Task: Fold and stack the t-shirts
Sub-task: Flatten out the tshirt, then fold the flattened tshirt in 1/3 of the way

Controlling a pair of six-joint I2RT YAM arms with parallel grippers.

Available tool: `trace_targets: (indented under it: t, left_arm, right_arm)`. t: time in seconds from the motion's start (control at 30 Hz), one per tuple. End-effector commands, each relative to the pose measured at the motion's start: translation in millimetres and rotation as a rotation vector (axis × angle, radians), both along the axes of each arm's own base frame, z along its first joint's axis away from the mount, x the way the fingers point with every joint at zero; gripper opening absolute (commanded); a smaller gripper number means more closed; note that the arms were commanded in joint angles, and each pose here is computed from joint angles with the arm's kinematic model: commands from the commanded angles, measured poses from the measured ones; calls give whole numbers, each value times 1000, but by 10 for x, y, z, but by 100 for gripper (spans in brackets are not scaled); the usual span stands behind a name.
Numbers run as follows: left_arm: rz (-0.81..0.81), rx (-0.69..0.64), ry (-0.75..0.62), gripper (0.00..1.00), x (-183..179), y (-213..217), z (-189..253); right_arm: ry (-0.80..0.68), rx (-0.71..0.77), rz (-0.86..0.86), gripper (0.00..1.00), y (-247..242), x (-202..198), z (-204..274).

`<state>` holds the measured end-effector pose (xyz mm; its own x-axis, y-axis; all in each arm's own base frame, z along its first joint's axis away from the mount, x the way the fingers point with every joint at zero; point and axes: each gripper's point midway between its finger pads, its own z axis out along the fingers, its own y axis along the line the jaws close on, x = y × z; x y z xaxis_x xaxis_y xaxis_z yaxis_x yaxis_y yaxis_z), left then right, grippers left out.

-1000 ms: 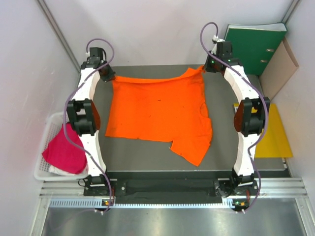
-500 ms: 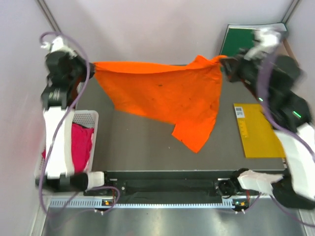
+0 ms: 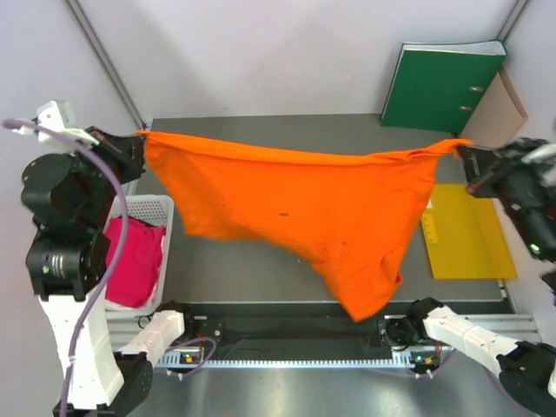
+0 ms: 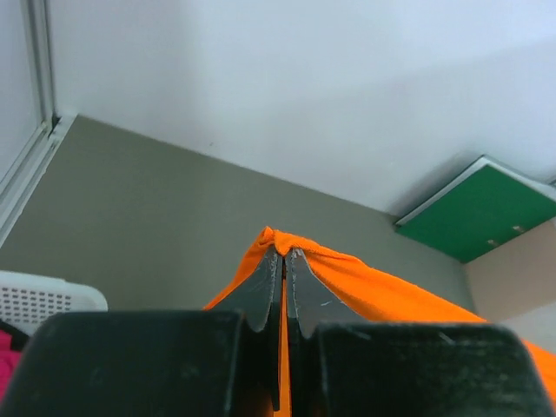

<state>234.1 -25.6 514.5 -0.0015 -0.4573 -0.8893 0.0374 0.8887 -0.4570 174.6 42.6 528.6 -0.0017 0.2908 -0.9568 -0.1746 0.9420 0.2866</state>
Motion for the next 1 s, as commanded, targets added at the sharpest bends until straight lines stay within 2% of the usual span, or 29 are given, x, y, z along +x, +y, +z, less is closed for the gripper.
trace_targets:
  t: [0.0, 0.1, 0.2, 0.27, 0.3, 0.37, 0.4, 0.5, 0.53, 0.6, 0.77, 0.97]
  left_arm:
    - [81, 47, 149, 0, 461, 135, -406]
    - [60, 45, 231, 0, 772, 89, -741]
    - [32, 45, 369, 0, 1287, 27, -1270]
    - [8, 45, 418, 0, 1515, -13, -1481]
    - [5, 48, 489, 0, 1718, -20, -1752]
    - [8, 49, 542, 0, 1931, -6, -1982]
    - [6, 53, 606, 0, 2101, -9, -2272]
    - [36, 54, 673, 0, 2474, 86, -2654]
    - [39, 53, 687, 0, 2562, 82, -2735]
    - [79, 42, 723, 0, 2828, 275, -2939]
    - [119, 13, 761, 0, 3241, 521, -3143]
    - [126, -8, 721, 0, 3477, 599, -3083]
  right_arm:
    - [84, -61, -57, 0, 211, 569, -277]
    - [141, -132, -69, 0, 443, 1045, -557]
    - [176, -180, -75, 0, 679, 1581, -870]
    - [217, -203, -34, 0, 917, 2001, -1162]
    - [282, -231, -45, 0, 974, 2286, -1467]
    - [313, -224, -21, 0, 1119, 2604, -1657]
    - [343, -227, -26, 0, 1122, 2773, -1792]
    - [462, -245, 11, 0, 1388, 3506, -2485]
    - [492, -247, 20, 0, 1429, 3626, -2625]
    - [515, -223, 32, 0, 1537, 4002, -2853]
    - [503, -124, 36, 0, 1558, 4425, -3011]
    - [451, -93, 43, 0, 1444, 4513, -2929]
